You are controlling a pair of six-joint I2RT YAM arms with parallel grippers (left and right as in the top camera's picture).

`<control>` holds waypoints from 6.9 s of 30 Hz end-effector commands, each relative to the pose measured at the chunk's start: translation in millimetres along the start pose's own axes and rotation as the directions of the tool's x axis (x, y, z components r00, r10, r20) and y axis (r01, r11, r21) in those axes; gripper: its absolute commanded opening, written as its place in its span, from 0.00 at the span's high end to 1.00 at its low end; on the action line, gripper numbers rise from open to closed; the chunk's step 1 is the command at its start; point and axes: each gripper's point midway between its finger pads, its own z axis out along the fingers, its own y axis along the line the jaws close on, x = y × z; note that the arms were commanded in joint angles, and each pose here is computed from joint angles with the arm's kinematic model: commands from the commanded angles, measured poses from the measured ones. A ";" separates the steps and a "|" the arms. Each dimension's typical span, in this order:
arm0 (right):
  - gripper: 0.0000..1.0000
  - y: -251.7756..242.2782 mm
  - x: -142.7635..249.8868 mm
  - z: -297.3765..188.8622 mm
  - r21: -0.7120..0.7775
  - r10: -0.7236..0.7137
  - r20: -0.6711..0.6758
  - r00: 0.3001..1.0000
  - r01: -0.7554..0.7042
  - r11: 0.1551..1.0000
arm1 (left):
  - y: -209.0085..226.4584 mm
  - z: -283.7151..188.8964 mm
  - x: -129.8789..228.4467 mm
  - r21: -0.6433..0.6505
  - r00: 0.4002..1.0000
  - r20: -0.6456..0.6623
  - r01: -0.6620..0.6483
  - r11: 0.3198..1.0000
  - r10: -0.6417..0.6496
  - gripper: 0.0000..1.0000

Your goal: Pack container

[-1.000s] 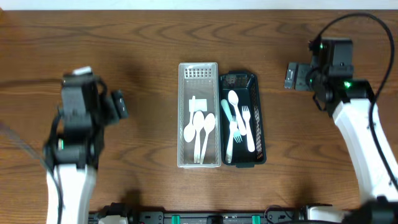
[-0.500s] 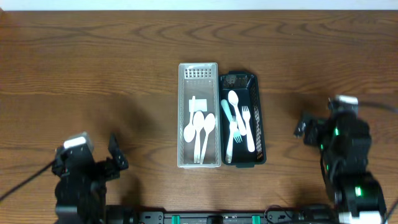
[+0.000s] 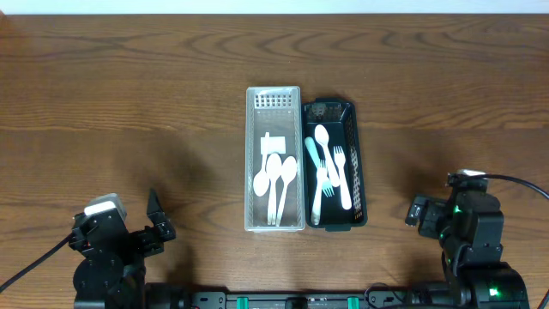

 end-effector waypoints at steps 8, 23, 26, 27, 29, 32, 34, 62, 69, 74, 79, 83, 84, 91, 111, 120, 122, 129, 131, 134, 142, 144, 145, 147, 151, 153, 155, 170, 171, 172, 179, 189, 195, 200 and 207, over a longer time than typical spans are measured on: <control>0.01 -2.6 11.0 -0.2 0.015 -0.005 -0.039 0.999 0.005 1.000 | 2.3 1.1 2.7 -0.014 1.000 -0.004 -0.020 1.000 0.020 0.02; 0.01 -2.6 11.0 -0.2 0.015 -0.005 -0.039 0.999 0.005 1.000 | 2.3 1.1 2.7 -0.013 1.000 -0.004 -0.020 1.000 0.020 0.02; 0.01 -2.6 11.0 -0.2 0.015 -0.005 -0.039 0.999 0.005 1.000 | 2.3 1.1 2.7 -0.014 1.000 -0.004 -0.020 1.000 0.020 0.02; 0.01 -2.9 10.9 -0.2 0.017 -0.006 -0.039 0.999 0.006 1.000 | 2.3 1.1 2.7 -0.014 1.000 -0.004 -0.020 1.000 0.020 0.02; 0.01 -2.9 10.9 -0.2 0.016 -0.005 -0.039 0.999 0.005 1.000 | 2.3 1.1 2.7 -0.013 1.000 -0.004 -0.020 1.000 0.020 0.02; 0.01 -3.4 13.1 -0.3 0.018 -0.006 -0.048 0.999 0.007 1.000 | 2.3 1.1 2.7 -0.013 1.000 -0.004 -0.020 1.000 0.020 0.02; 0.01 -1.2 12.2 -0.2 0.006 -0.004 -0.045 0.999 0.004 1.000 | 2.3 1.1 2.7 -0.013 1.000 -0.004 -0.020 1.000 0.020 0.02; 0.01 21.3 -90.1 -80.0 -0.090 -0.041 0.757 0.652 0.165 0.982 | 2.3 1.1 2.7 -0.014 1.000 -0.004 -0.020 1.000 0.020 0.02; 0.01 37.7 -75.8 -34.1 -0.119 -0.025 0.784 0.620 0.189 0.975 | 2.3 1.1 2.7 -0.013 1.000 -0.004 -0.020 1.000 0.020 0.02; 0.01 42.4 -46.1 7.6 -0.149 -0.019 0.714 0.700 0.178 0.973 | 2.3 1.1 2.7 -0.014 1.000 -0.004 -0.020 1.000 0.020 0.02; 0.01 46.4 -35.0 16.6 -0.123 -0.096 0.681 0.726 0.243 0.962 | 2.3 1.1 2.7 -0.013 1.000 -0.004 -0.020 1.000 0.020 0.02; 0.01 47.0 -34.6 16.7 -0.124 -0.099 0.681 0.726 0.248 0.961 | 2.3 1.1 2.7 -0.014 1.000 -0.004 -0.020 1.000 0.020 0.02; 0.01 47.0 -34.6 16.7 -0.124 -0.099 0.681 0.726 0.248 0.961 | 2.3 1.1 2.7 -0.014 1.000 -0.004 -0.020 1.000 0.020 0.02; 0.01 48.6 -34.5 16.2 -0.131 -0.098 0.682 0.725 0.254 0.958 | 2.3 1.1 2.7 -0.013 1.000 -0.004 -0.020 1.000 0.020 0.02; 0.01 48.6 -34.5 16.2 -0.131 -0.098 0.682 0.725 0.254 0.958 | 2.3 1.1 2.7 -0.014 1.000 -0.004 -0.020 1.000 0.020 0.02; 0.01 48.6 -34.5 16.2 -0.131 -0.098 0.682 0.725 0.253 0.958 | 2.3 1.1 2.7 -0.013 1.000 -0.004 -0.020 1.000 0.020 0.02; 0.01 48.6 -34.5 16.2 -0.131 -0.098 0.682 0.725 0.253 0.958 | 2.3 1.1 2.7 -0.014 1.000 -0.004 -0.020 1.000 0.020 0.02; 0.01 48.6 -34.5 16.2 -0.131 -0.098 0.682 0.725 0.253 0.958 | 7.9 0.8 3.9 -0.045 0.998 -0.009 -0.056 0.997 0.055 0.02; 0.01 48.6 -34.5 16.2 -0.131 -0.098 0.682 0.725 0.253 0.958 | 9.9 -1.5 5.2 -0.051 0.998 -0.006 -0.062 0.997 0.062 0.02; 0.01 48.6 -34.5 16.2 -0.131 -0.098 0.682 0.725 0.253 0.958 | 4.6 -7.9 13.3 -0.002 0.998 -0.001 -0.058 0.998 0.058 0.02; 0.01 48.6 -34.5 16.2 -0.131 -0.098 0.682 0.725 0.253 0.958 | -7.4 13.5 19.4 0.057 0.992 0.122 -0.032 0.998 0.024 0.02; 0.01 48.6 -34.5 16.2 -0.131 -0.098 0.682 0.725 0.253 0.958 | -14.1 25.6 10.8 0.080 0.980 0.201 -0.018 0.997 0.002 0.02; 0.01 48.6 -34.5 16.2 -0.131 -0.098 0.682 0.725 0.253 0.958 | -18.2 32.4 8.2 0.096 0.971 0.237 -0.014 0.995 -0.009 0.02; 0.01 48.6 -34.5 16.2 -0.131 -0.098 0.682 0.725 0.253 0.958 | -24.0 44.6 7.7 0.119 0.956 0.292 -0.010 0.993 -0.026 0.02; 0.01 48.6 -34.5 16.2 -0.131 -0.098 0.682 0.725 0.253 0.958 | -34.4 67.6 30.0 0.165 0.952 0.305 -0.021 0.986 -0.031 0.02; 0.01 48.6 -34.5 16.2 -0.131 -0.098 0.682 0.725 0.253 0.958 | -40.7 77.1 47.2 0.197 0.960 0.280 -0.034 0.980 -0.023 0.02; 0.01 48.6 -34.5 16.2 -0.131 -0.098 0.682 0.725 0.253 0.958 | -46.9 83.6 63.6 0.231 0.970 0.244 -0.045 0.972 -0.013 0.02; 0.01 48.6 -34.5 16.2 -0.131 -0.098 0.682 0.725 0.253 0.958 | -56.3 89.9 88.3 0.283 0.982 0.184 -0.082 0.956 0.030 0.02; 0.01 48.6 -34.5 16.2 -0.131 -0.098 0.682 0.725 0.253 0.958 | -56.3 89.9 88.2 0.283 0.982 0.184 -0.082 0.956 0.030 0.02; 0.01 48.6 -34.5 16.2 -0.131 -0.098 0.682 0.725 0.253 0.958 | -56.0 90.0 88.1 0.282 0.982 0.184 -0.082 0.956 0.030 0.02; 0.01 48.6 -34.5 16.2 -0.131 -0.098 0.682 0.725 0.253 0.958 | -54.8 90.3 87.8 0.277 0.982 0.185 -0.081 0.958 0.029 0.02; 0.01 48.6 -34.5 16.2 -0.131 -0.098 0.682 0.725 0.253 0.958 | -54.8 90.6 88.5 0.277 0.983 0.182 -0.081 0.958 0.030 0.02; 0.01 48.6 -34.5 16.2 -0.131 -0.098 0.682 0.725 0.253 0.958 | -54.8 90.6 88.5 0.277 0.983 0.182 -0.081 0.958 0.030 0.02; 0.01 48.6 -34.5 16.2 -0.131 -0.098 0.682 0.725 0.253 0.958 | -54.8 90.6 88.5 0.277 0.983 0.182 -0.081 0.957 0.030 0.02; 0.01 48.6 -34.5 16.2 -0.131 -0.098 0.682 0.725 0.253 0.958 | -54.8 90.6 88.5 0.277 0.983 0.182 -0.081 0.958 0.030 0.02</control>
